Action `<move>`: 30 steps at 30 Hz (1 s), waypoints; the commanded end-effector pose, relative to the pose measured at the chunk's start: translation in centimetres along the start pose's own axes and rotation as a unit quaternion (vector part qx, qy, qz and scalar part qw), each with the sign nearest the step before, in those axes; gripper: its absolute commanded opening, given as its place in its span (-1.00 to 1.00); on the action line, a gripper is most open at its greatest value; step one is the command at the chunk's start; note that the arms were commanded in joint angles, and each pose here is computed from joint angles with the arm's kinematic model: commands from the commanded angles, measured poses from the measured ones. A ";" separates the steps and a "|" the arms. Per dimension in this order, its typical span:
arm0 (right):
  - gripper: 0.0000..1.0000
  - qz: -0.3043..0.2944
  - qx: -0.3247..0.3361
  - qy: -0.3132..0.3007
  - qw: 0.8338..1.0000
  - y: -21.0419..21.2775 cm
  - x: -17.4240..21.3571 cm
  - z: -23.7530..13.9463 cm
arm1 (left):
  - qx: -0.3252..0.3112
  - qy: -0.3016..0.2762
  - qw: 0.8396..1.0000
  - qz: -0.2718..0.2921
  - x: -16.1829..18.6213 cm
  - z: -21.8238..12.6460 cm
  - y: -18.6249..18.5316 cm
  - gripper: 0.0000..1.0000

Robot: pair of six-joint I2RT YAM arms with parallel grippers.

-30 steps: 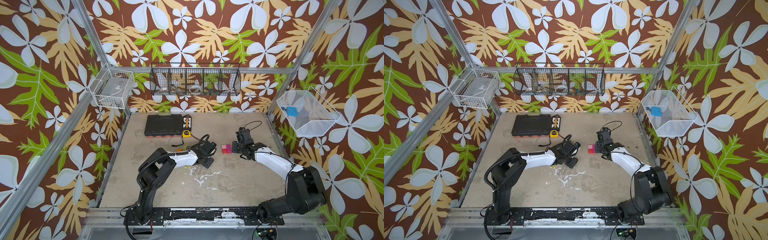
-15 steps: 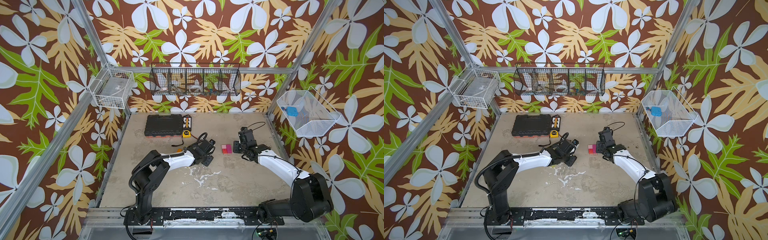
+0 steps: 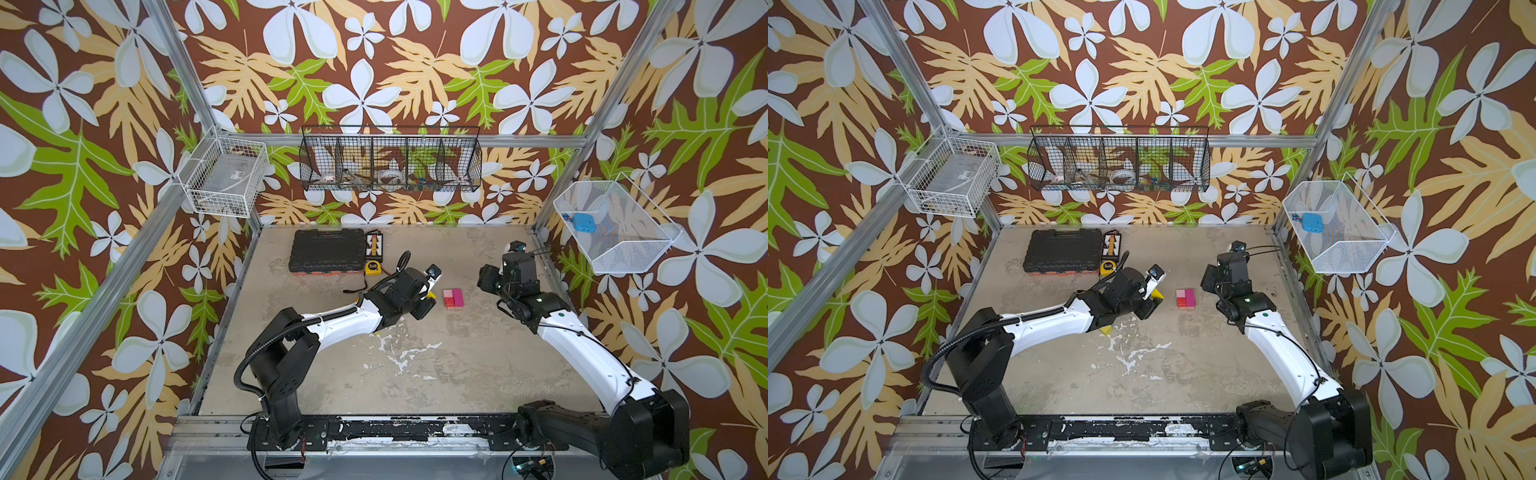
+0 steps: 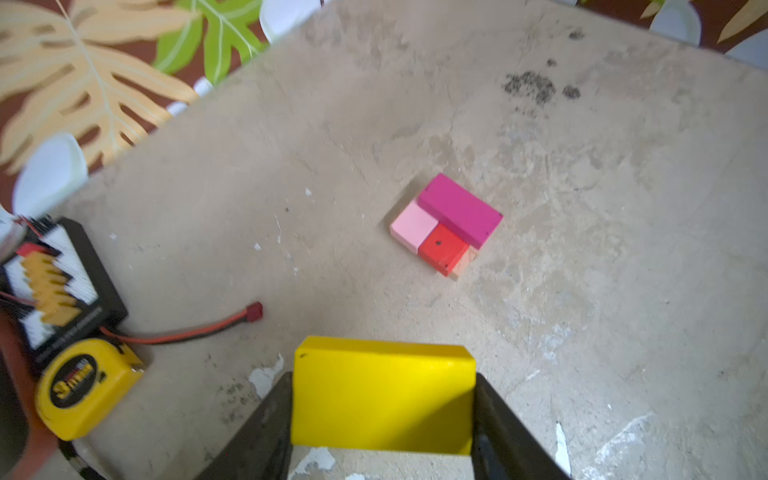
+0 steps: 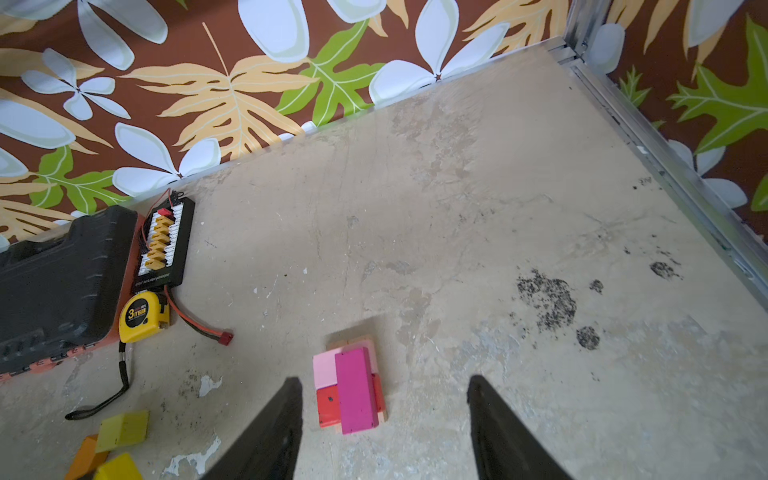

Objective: Build the wood block tower
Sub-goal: 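Swing the left gripper over the tower while the right arm draws back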

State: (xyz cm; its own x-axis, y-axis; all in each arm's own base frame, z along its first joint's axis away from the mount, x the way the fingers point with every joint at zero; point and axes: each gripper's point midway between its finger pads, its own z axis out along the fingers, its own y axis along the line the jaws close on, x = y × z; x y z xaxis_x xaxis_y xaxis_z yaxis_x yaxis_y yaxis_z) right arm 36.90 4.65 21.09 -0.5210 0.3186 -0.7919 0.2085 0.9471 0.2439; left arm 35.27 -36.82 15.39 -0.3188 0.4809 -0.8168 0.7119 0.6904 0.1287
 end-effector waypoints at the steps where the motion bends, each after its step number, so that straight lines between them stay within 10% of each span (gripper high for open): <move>1: 0.36 0.018 0.011 -0.036 0.999 -0.7 -1.2 -1.0 | -0.034 -0.057 0.997 0.044 -3.6 0.1 1.4 -1.00; 6: 0.43 0.028 -0.006 -0.033 0.999 -0.4 -0.7 -1.3 | -0.070 -0.003 0.993 0.095 -4.5 2.8 2.8 -1.00; 13: 0.41 0.028 -0.006 -0.017 0.999 -0.4 0.0 -0.8 | -0.012 -0.091 0.987 0.130 -7.6 0.8 4.5 -1.00; 22: 0.46 0.038 -0.007 -0.035 0.999 -0.7 -0.3 -1.6 | 0.140 0.037 0.953 0.264 0.0 5.0 0.2 -1.00; 30: 0.48 0.042 -0.003 -0.043 0.998 -1.0 -0.6 -2.0 | 0.229 0.102 0.931 0.265 0.4 7.5 -1.9 -1.00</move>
State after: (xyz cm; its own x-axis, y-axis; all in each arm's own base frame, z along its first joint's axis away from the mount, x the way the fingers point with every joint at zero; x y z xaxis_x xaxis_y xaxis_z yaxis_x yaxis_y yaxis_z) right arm 35.22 4.02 21.88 -0.4609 0.3800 -0.8020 0.2295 0.9240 0.3059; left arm 41.11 -42.44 13.08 0.0845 0.7653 -0.6381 0.9373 0.1562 0.3115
